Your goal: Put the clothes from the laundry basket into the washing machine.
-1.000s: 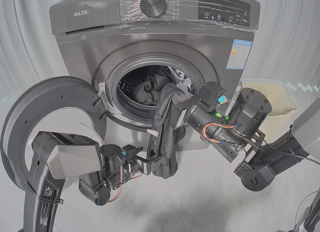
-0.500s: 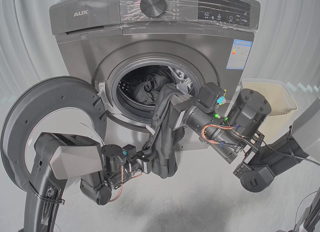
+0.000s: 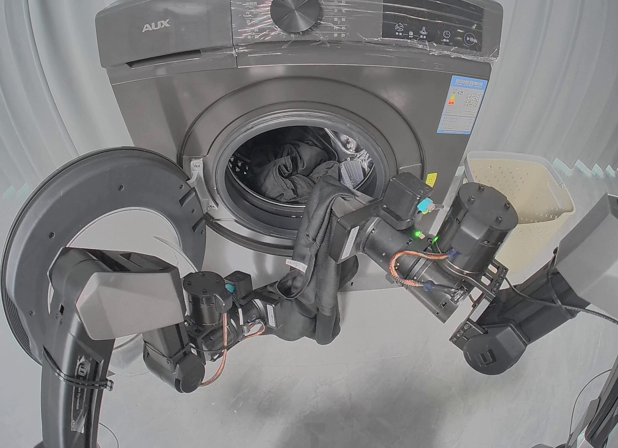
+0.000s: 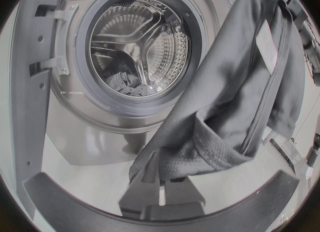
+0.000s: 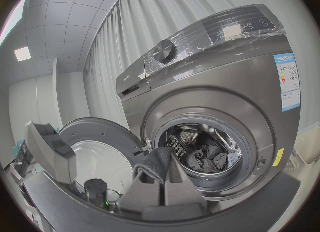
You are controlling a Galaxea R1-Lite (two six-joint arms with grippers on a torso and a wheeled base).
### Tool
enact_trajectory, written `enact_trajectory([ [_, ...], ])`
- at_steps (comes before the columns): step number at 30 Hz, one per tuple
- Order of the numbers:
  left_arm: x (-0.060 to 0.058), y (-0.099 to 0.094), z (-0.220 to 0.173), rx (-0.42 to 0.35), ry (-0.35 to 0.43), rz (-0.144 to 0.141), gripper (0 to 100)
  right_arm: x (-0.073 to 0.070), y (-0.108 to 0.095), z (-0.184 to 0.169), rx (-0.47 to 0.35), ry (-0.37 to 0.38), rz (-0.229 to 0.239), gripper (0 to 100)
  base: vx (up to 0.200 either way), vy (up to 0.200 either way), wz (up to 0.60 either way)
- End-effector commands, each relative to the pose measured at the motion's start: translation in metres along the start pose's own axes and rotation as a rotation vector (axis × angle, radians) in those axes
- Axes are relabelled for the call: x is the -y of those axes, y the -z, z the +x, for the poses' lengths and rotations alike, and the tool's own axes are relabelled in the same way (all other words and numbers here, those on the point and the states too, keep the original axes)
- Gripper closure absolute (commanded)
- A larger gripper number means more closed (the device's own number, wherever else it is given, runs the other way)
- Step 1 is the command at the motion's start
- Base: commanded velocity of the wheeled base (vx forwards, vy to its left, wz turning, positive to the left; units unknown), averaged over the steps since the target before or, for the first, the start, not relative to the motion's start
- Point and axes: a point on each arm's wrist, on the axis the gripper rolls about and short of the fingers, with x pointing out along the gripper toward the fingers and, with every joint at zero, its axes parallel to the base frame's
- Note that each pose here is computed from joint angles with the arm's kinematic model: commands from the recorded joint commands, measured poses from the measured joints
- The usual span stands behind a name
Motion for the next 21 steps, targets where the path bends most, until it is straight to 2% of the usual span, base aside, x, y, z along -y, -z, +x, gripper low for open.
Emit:
enact_trajectory([
  [1, 0.003, -0.035, -0.03, 0.043, -0.009, 0.003, 100, 0.006, 0.014, -0.008, -0.056, 0.01, -0.006, 100, 0.0, 0.0, 0.0],
  [6, 0.005, -0.065, -0.066, 0.085, -0.011, 0.001, 100, 0.01, 0.026, -0.022, -0.121, 0.02, -0.002, 100, 0.0, 0.0, 0.0],
  [7, 0.005, -0.074, -0.082, 0.095, -0.014, 0.0, 100, 0.015, 0.029, -0.026, -0.125, 0.034, 0.02, 100, 0.0, 0.0, 0.0],
  [11, 0.011, -0.078, -0.112, 0.075, 0.017, 0.0, 100, 0.018, 0.033, -0.036, -0.107, 0.037, 0.071, 100, 0.0, 0.0, 0.0],
  [15, 0.014, -0.087, -0.128, 0.092, 0.056, -0.01, 100, 0.027, 0.041, -0.056, -0.152, 0.032, 0.106, 100, 0.0, 0.0, 0.0],
  [17, 0.009, -0.092, -0.129, 0.114, 0.046, -0.008, 100, 0.032, 0.045, -0.065, -0.186, 0.044, 0.114, 100, 0.0, 0.0, 0.0],
  [21, 0.004, -0.104, -0.135, 0.163, 0.025, -0.006, 100, 0.04, 0.038, -0.077, -0.195, 0.059, 0.114, 100, 0.0, 0.0, 0.0],
])
